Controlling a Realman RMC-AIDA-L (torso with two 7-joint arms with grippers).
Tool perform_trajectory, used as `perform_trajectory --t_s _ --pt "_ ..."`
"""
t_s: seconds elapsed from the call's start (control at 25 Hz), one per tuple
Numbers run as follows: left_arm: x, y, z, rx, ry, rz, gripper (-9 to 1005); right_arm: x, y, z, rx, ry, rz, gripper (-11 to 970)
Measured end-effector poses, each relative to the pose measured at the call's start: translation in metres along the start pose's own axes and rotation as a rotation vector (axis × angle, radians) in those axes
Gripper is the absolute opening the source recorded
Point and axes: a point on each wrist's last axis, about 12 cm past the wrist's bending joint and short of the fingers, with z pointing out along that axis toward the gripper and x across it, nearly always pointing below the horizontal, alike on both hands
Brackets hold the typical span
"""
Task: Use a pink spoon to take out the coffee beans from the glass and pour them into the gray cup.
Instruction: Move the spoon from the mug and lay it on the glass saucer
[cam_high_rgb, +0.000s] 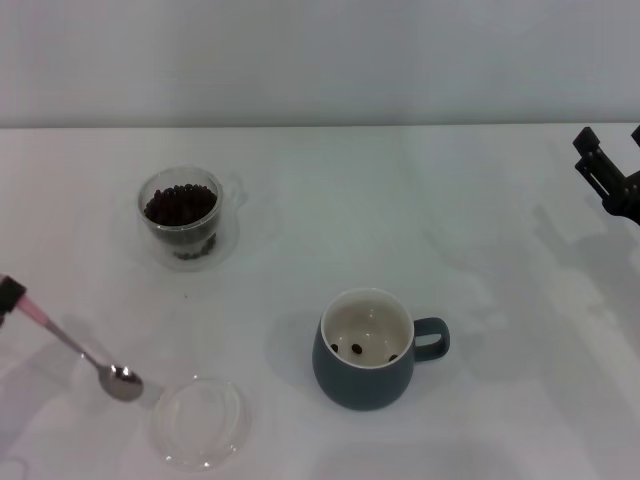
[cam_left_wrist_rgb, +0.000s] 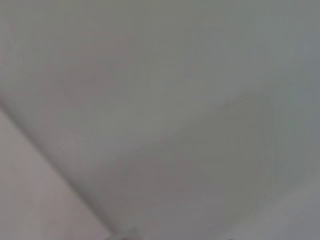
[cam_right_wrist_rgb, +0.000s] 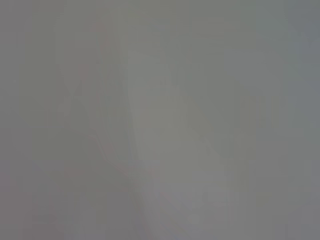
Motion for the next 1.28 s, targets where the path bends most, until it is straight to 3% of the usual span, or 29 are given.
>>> perform_trajectory --t_s 0.16,0.44,0.76,1.28 --pt "0.009 0.002 0.002 -0.021 0.043 0.018 127 0.0 0.001 0.002 -0.009 0.001 -0.002 868" --pt "0.021 0.004 0.029 -0.044 0.127 0.054 128 0.001 0.001 0.0 -0.017 0.008 -0.007 868" --pt "0.032 -0.002 0.056 -0.004 0.225 0.116 131 0.001 0.003 -0.004 -0.031 0.008 -0.009 868" --pt "0.042 0.0 0.065 -0.01 0.315 0.184 140 -0.002 0.001 -0.006 -0.037 -0.014 -0.018 868"
